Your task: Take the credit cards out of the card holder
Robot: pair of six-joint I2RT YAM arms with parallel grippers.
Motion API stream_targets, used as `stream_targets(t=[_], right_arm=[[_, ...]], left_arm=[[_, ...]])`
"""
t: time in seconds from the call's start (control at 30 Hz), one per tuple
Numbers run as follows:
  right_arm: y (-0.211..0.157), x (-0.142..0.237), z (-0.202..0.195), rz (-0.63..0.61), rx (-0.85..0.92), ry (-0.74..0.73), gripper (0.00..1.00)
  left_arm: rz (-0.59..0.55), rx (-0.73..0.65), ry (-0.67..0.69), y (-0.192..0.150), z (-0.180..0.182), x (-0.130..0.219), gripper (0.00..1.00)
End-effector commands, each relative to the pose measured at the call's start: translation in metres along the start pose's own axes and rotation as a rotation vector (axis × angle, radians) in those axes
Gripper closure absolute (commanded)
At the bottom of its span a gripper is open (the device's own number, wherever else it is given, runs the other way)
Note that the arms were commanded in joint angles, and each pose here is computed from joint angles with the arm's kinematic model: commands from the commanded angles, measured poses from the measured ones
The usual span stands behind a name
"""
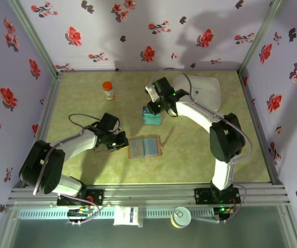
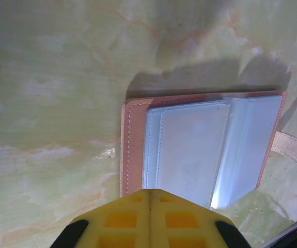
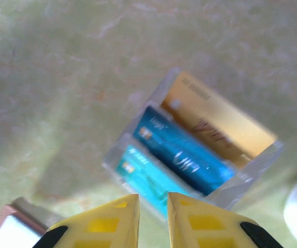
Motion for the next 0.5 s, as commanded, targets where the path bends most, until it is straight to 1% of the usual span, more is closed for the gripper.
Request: stream_targets(t=[0.0,0.07,0.23,0.33,0.47], right_arm=[[0.004,0.014,0.016,-0.117,-0.185,-0.013,0.77],[-0.009,0.015,0.029,-0.116,-0.216,0.018,0.77],[-0.041,0.018,0.045,-0.089,-0.306,0.054,0.77],[-0.060,0.019,0.053,-0.055,-0.366,0.070,0.78],[-0.084,0.018,0.061,-0.006,-0.442,0.118,0.81]], left_arm=[[0.019,-0.014,0.007,-0.002,0.005,-0.004,0.96],[0.020,-0.013,0.007,-0.002,0.006,-0.004,0.96],[0.022,-0.010,0.004,-0.002,0.005,-0.006,0.96],[0.028,-0.014,0.006,-0.002,0.006,-0.007,0.96],[0.037,-0.018,0.009,-0.001,0.006,-0.010,0.97]])
Point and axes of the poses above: each hand's point on the last joint's axis, 136 mm out from that joint toward the fingers, its own x axis back along the fingers, its own z axis along the line the jaws close on, y = z × x, the point moved 3 cm from there along x, back along the fingers, and after that the axes turned 3 degrees about -x, right-handed, at the moved point
